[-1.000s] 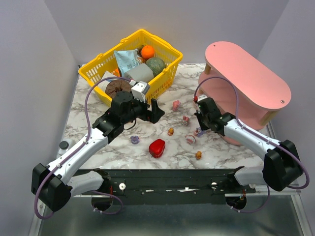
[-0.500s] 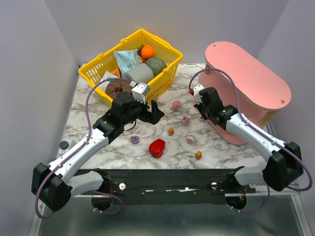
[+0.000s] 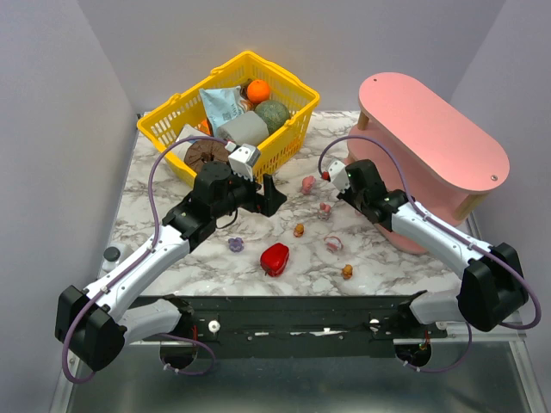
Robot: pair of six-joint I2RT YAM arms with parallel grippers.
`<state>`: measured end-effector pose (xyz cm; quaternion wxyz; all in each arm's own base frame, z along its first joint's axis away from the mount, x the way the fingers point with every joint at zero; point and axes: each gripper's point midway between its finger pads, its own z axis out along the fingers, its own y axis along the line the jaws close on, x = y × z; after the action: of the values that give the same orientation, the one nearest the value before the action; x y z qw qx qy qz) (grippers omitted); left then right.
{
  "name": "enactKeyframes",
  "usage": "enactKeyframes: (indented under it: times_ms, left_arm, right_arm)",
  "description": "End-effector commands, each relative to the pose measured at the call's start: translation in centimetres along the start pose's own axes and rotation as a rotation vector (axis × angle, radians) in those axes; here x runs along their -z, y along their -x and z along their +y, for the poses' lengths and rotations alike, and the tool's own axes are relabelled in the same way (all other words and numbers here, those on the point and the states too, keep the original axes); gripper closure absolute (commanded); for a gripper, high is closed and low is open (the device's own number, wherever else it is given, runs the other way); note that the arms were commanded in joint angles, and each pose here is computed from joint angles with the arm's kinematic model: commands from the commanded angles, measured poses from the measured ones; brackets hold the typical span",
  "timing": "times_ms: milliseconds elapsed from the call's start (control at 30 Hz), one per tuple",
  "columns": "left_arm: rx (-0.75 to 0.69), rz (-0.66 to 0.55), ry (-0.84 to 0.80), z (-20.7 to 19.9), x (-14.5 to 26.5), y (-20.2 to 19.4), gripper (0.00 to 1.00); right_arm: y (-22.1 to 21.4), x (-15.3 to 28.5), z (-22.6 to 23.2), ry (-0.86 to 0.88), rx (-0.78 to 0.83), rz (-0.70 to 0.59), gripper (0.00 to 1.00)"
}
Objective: Place and organize the plastic toys onto the shelf
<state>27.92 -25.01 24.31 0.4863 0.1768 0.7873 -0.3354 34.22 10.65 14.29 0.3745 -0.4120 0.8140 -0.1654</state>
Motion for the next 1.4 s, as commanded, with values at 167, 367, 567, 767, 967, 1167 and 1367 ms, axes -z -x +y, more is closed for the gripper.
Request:
enactKeyframes:
  times_ms: [167, 367, 567, 767, 967, 1167, 1367]
  left_arm:
    - [0.003, -0.02, -0.023, -0.2, 0.2, 0.4, 0.01]
    - [0.003, -0.016, -0.023, -0.2, 0.1, 0.3, 0.01]
    - [0.006, -0.012, -0.019, 0.0, 0.1, 0.2, 0.01]
    - [0.007, -0.01, -0.016, 0.1, 0.1, 0.0, 0.01]
    - [0.009, -0.009, -0.015, 0.2, 0.0, 0.0, 0.01]
    - [0.009, -0.011, -0.014, 0.3, 0.1, -0.1, 0.01]
    - [0.011, -0.011, -0.01, 0.4, 0.1, -0.1, 0.01]
  right_arm:
    - [-1.2, -1.3, -0.6, -0.069, 0.013, 0.017, 0.99]
    - [-1.9, -1.6, -1.7, -0.126, -0.015, 0.035, 0.99]
    - [-2.6, -2.0, -2.1, -0.153, -0.025, 0.054, 0.99]
    - [-3.2, -2.2, -2.6, -0.17, -0.049, 0.067, 0.98]
    - [-3.4, -2.5, -2.6, -0.176, -0.067, 0.08, 0.91]
    - [-3.7, -2.6, -3.0, -0.205, -0.08, 0.102, 0.8]
    - [-3.7, -2.5, -3.4, -0.225, -0.08, 0.105, 0.7]
